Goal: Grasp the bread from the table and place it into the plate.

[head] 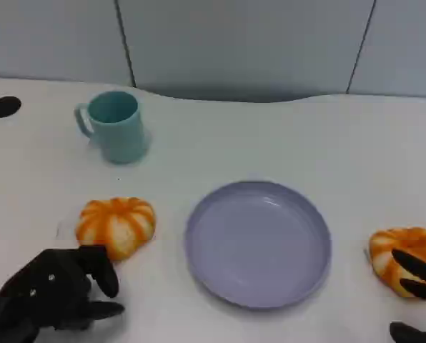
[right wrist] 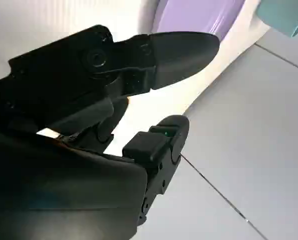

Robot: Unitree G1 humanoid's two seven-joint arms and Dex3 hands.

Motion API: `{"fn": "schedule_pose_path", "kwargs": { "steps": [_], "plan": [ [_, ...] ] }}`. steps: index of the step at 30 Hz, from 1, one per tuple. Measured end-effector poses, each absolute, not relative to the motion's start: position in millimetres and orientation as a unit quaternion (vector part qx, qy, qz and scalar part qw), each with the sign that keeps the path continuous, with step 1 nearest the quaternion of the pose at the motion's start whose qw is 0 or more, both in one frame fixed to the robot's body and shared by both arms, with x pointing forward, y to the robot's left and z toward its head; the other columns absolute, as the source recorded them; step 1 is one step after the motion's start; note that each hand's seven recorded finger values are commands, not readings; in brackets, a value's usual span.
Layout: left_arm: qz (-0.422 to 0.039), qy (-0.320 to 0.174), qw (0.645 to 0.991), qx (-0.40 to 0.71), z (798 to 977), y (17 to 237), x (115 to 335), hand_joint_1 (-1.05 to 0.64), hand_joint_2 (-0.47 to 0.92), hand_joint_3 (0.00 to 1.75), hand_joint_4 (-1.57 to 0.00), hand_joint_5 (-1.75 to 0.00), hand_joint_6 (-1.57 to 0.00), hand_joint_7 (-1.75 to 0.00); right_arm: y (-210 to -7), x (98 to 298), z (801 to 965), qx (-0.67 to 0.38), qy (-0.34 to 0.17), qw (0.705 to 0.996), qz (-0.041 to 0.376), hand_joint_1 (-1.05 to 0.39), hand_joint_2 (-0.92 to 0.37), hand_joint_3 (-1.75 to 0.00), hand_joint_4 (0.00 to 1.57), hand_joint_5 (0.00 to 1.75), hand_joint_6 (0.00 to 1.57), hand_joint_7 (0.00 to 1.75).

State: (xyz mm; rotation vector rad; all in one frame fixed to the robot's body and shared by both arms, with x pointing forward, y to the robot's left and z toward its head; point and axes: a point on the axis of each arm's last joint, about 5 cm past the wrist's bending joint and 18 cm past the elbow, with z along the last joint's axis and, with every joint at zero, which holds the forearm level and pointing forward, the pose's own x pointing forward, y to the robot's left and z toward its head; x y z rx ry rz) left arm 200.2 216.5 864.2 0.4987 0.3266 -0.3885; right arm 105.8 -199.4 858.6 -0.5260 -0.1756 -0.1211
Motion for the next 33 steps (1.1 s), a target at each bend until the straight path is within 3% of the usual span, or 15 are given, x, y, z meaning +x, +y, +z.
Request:
{"fn": "schedule_pose_path", "kwargs": {
  "steps": [20, 24, 27, 33],
  "plan": [
    [-0.191, 0.151, 0.94, 0.241, 862.7, 217.9, 200.7, -0.2, 0.85, 0.01, -0.76, -1.75, -0.58, -1.75, -198.9, 105.7, 858.4, -0.258, -0.087, 0.96, -0.059, -0.34, -0.92, -0.32, 0.88, 0.05, 0.63, 0.0],
    [-0.18, 0.097, 0.95, 0.237, 858.4, 217.6, 196.1, -0.23, 0.88, 0.03, -0.76, -1.75, -0.55, -1.75, -198.6, 106.0, 858.5, -0.257, -0.088, 0.96, -0.059, -0.34, -0.92, -0.32, 0.87, 0.05, 0.63, 0.0],
    [-0.154, -0.008, 0.946, 0.285, 862.6, 214.4, 193.3, -0.25, 0.91, 0.04, -0.76, -1.75, -0.53, -1.75, -198.5, 106.2, 858.6, -0.257, -0.088, 0.96, -0.059, -0.34, -0.92, -0.32, 0.88, 0.05, 0.63, 0.0],
    [-0.11, -0.15, 0.887, 0.422, 877.9, 211.2, 196.1, -0.32, 0.9, 0.03, -0.68, -1.74, -0.47, -1.72, -197.6, 106.4, 858.5, -0.255, -0.087, 0.961, -0.058, -0.34, -0.92, -0.32, 0.87, 0.05, 0.62, 0.0]
  ]
}}
